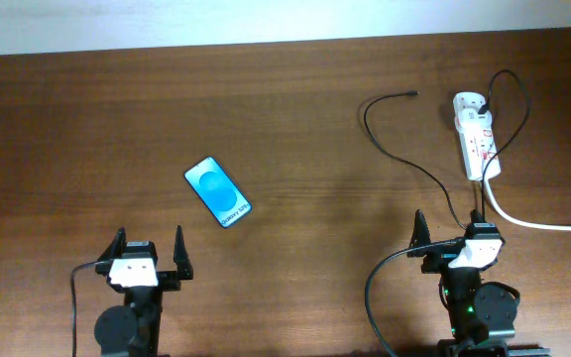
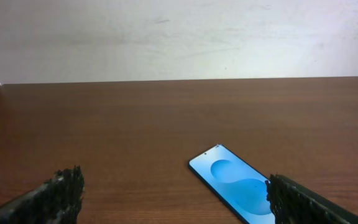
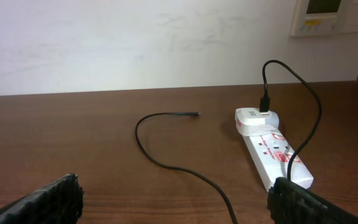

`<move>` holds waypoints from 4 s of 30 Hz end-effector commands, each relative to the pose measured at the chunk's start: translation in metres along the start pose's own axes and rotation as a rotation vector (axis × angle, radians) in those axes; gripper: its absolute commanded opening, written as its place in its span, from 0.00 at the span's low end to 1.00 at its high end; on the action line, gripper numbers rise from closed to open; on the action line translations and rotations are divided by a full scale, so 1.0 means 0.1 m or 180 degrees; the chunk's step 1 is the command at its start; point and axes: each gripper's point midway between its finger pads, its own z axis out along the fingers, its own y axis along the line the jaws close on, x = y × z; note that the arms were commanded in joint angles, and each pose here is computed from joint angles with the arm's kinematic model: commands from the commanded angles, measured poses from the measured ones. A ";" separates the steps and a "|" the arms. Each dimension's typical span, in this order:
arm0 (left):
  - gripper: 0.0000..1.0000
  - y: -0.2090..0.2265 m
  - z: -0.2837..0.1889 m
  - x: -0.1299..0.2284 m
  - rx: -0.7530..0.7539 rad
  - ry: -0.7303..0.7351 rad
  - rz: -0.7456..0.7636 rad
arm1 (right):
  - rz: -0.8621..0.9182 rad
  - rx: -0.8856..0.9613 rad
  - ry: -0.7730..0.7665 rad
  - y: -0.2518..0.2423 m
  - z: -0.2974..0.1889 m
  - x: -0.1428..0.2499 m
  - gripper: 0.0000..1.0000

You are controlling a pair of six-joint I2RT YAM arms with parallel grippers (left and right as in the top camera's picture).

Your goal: Plug charger to phone and switch on socket

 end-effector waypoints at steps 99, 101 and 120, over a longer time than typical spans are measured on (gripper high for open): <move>0.99 -0.96 1.40 1.50 -0.1134 0.5059 -0.1310 | 0.0013 0.0005 0.0003 -0.01 0.00 0.02 0.98; 0.99 -0.96 1.37 1.60 -0.1132 0.5061 -0.1312 | 0.0013 0.0006 0.0003 -0.01 0.00 0.02 0.98; 0.99 -1.00 1.22 1.89 -0.1198 0.5116 -0.1536 | 0.0013 0.0005 0.0003 -0.01 0.00 0.02 0.98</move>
